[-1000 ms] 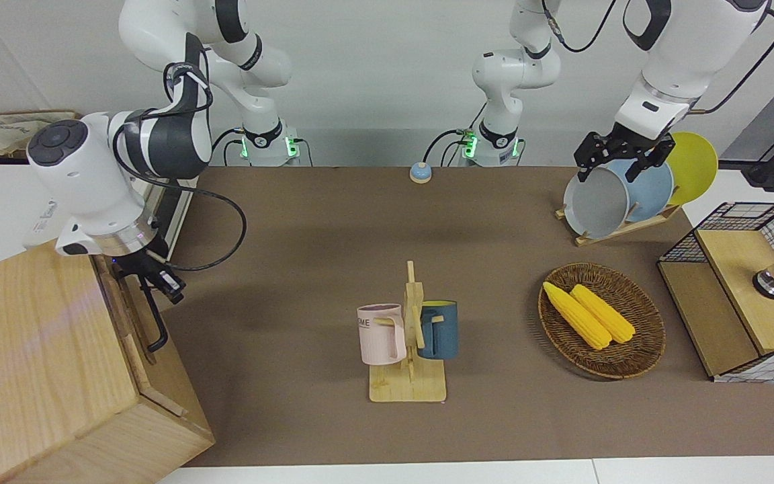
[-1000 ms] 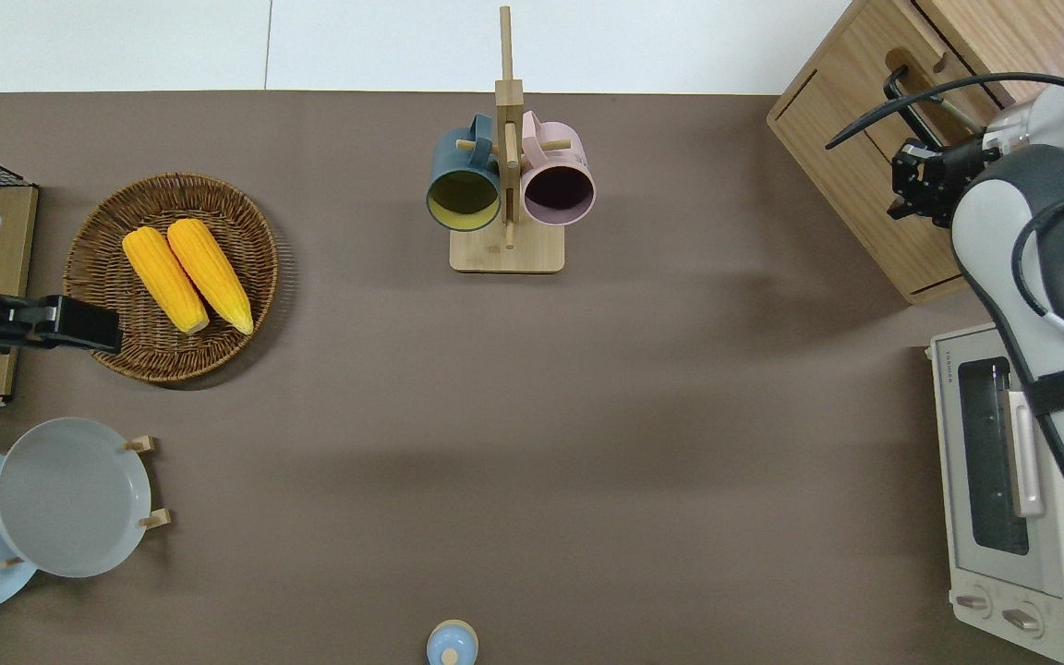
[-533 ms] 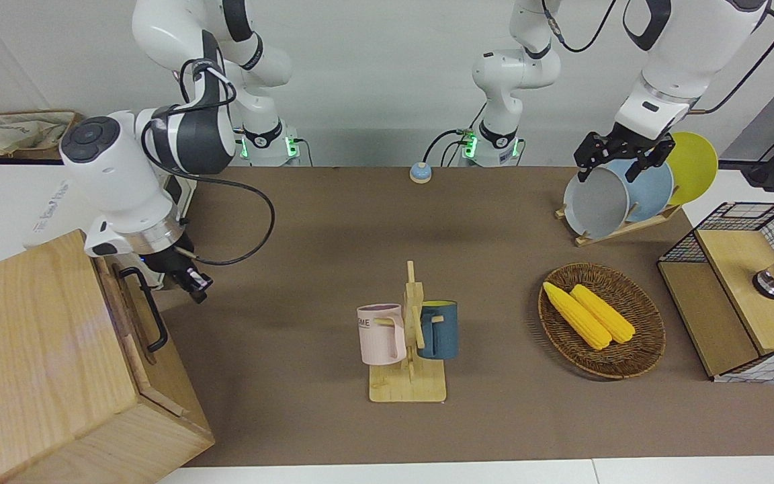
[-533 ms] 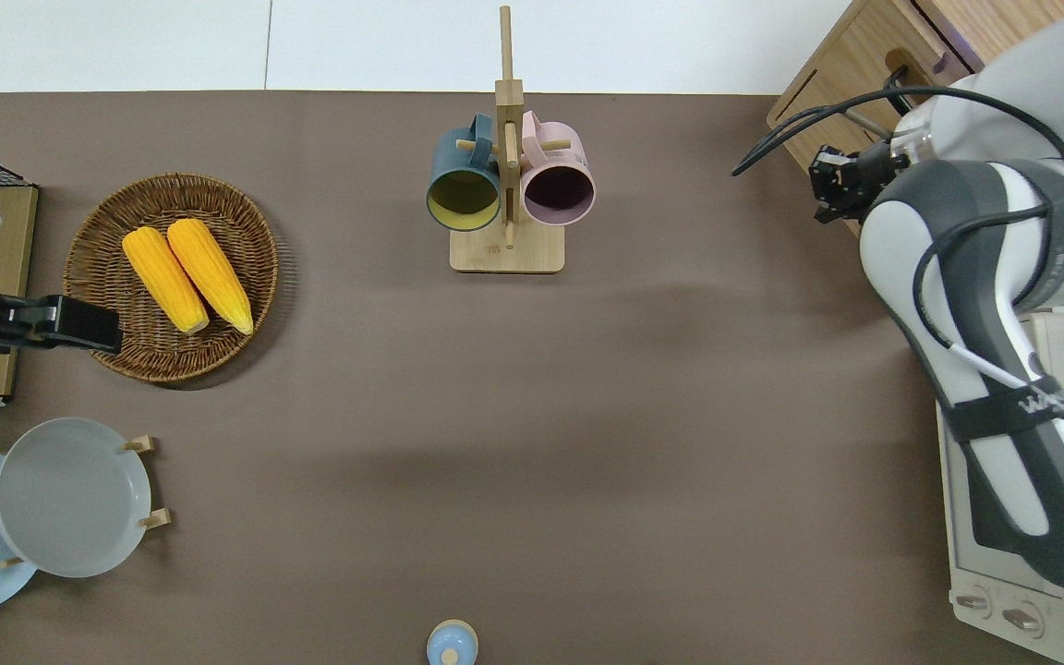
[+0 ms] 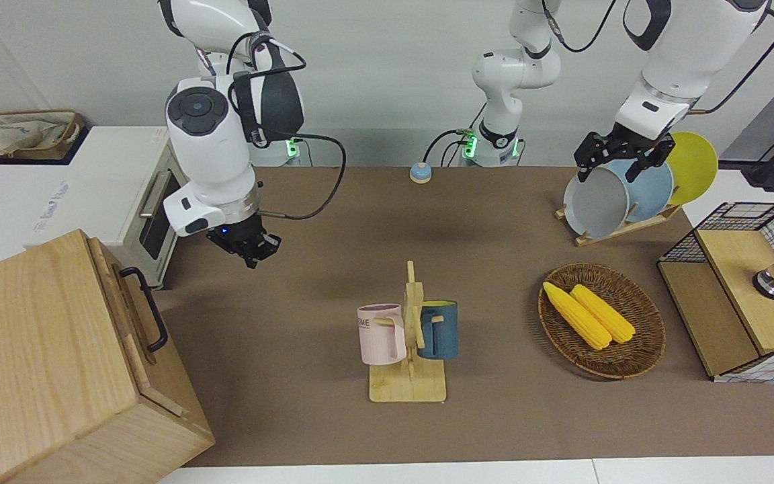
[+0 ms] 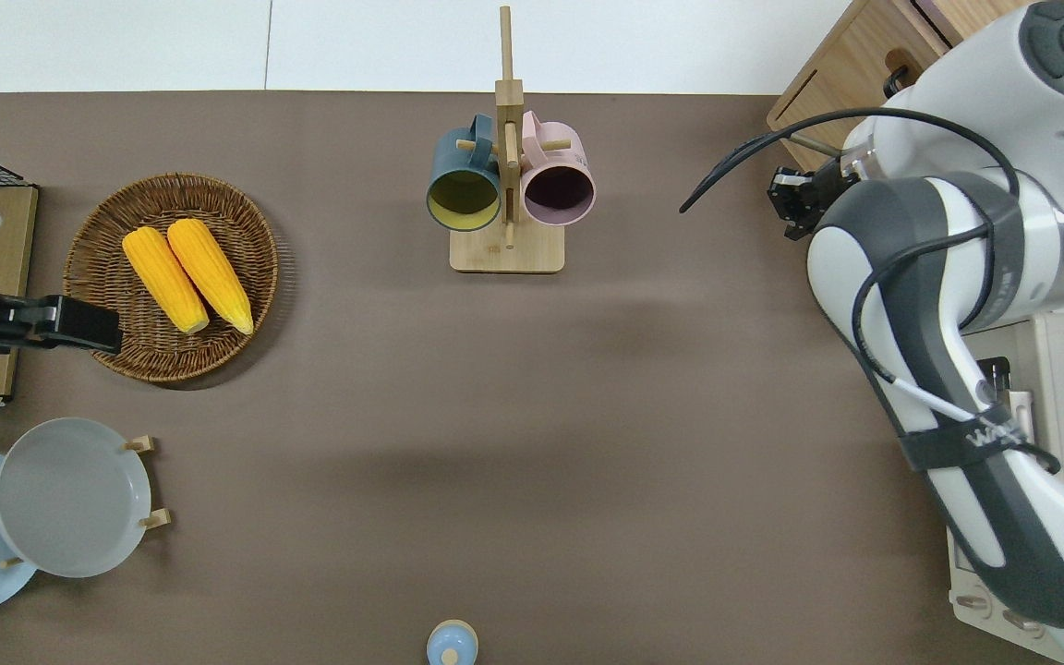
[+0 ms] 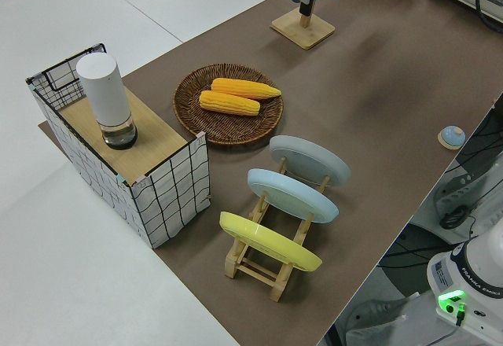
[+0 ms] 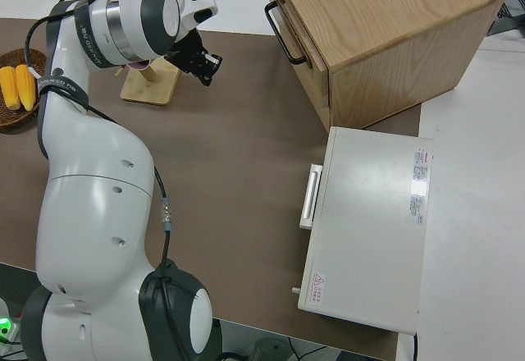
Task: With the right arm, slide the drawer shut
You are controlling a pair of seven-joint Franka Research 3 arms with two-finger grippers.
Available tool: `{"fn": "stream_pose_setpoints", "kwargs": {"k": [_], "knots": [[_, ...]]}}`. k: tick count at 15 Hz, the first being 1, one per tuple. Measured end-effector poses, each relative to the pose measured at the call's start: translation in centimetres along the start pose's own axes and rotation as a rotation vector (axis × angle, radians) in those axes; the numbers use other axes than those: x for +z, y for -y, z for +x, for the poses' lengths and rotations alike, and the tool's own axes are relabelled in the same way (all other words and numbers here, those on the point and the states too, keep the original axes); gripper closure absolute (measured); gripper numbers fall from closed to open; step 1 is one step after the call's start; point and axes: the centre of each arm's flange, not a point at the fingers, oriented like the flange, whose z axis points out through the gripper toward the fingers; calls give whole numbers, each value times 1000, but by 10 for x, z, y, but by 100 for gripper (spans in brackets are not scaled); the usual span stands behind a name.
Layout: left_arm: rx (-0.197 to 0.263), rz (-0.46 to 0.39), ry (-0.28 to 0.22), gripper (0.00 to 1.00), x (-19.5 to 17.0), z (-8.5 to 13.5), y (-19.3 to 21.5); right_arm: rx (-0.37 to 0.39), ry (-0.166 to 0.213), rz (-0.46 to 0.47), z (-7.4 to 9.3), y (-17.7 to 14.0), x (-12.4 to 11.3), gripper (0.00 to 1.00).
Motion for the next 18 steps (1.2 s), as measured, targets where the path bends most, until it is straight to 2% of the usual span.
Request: {"fn": "stream_pose_setpoints", "kwargs": {"k": [2, 5, 11, 12, 18], "knots": [[0, 0, 0, 0, 0, 0, 0, -61, -13, 2, -7, -9, -18, 99], [0, 0, 0, 0, 0, 0, 0, -110, -29, 17, -18, -25, -41, 99], [0, 0, 0, 0, 0, 0, 0, -143, -21, 73, -29, -60, -56, 96], [0, 0, 0, 0, 0, 0, 0, -144, -18, 72, -29, -61, -55, 91], [0, 0, 0, 0, 0, 0, 0, -151, -8, 72, -30, -58, -50, 35]]}}
